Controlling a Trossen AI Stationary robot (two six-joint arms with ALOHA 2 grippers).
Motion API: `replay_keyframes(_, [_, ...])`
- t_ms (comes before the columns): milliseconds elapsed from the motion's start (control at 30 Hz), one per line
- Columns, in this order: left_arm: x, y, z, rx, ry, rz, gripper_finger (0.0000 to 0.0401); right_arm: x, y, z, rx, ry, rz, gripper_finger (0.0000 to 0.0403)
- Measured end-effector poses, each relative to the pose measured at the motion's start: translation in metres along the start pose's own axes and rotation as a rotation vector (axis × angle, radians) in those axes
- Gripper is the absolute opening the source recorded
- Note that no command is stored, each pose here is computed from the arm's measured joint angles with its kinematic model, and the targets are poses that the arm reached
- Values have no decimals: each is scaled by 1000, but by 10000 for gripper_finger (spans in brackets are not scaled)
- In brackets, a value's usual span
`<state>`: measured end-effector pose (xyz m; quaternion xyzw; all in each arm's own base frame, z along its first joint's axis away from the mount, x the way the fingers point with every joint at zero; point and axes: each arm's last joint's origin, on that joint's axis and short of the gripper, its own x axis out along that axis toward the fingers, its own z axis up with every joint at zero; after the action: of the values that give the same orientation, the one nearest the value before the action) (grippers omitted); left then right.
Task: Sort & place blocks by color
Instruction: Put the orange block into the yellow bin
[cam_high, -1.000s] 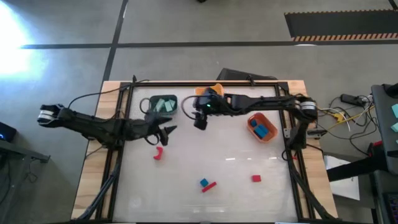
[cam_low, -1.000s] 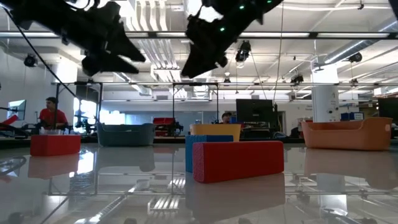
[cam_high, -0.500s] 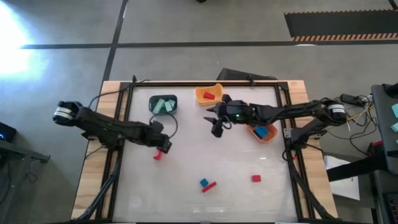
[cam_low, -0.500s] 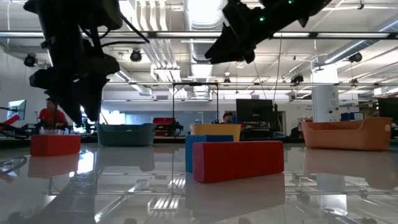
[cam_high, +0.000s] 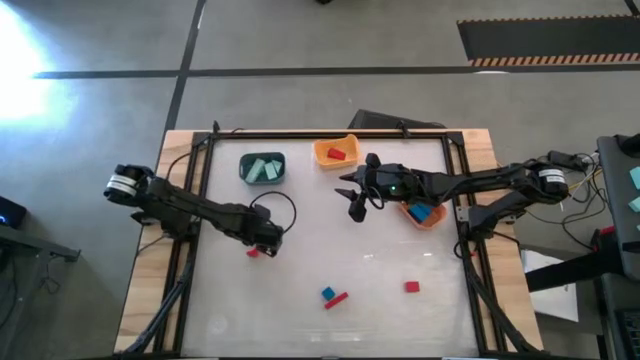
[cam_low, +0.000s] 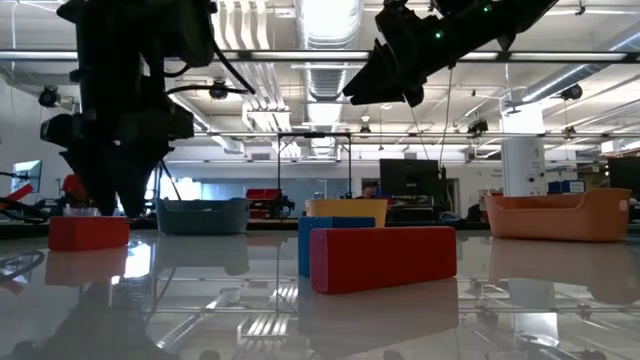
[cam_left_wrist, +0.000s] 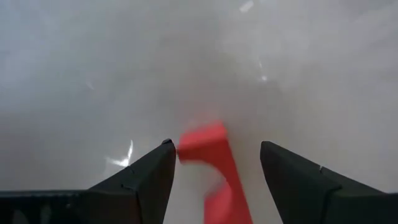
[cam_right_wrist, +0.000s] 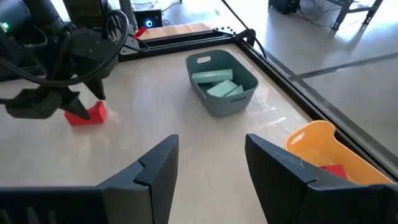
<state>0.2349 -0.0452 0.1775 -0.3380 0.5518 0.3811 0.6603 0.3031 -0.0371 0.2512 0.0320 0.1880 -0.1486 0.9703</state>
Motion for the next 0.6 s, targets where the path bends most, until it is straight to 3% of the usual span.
replay_keyframes(133, [-12,-2,-4,1,105,-38,219,0,0,0,12,2,0,175])
replay_keyframes(600, [-10,-5,-23,-13,143,-28,219,0,0,0,15,2,0,173])
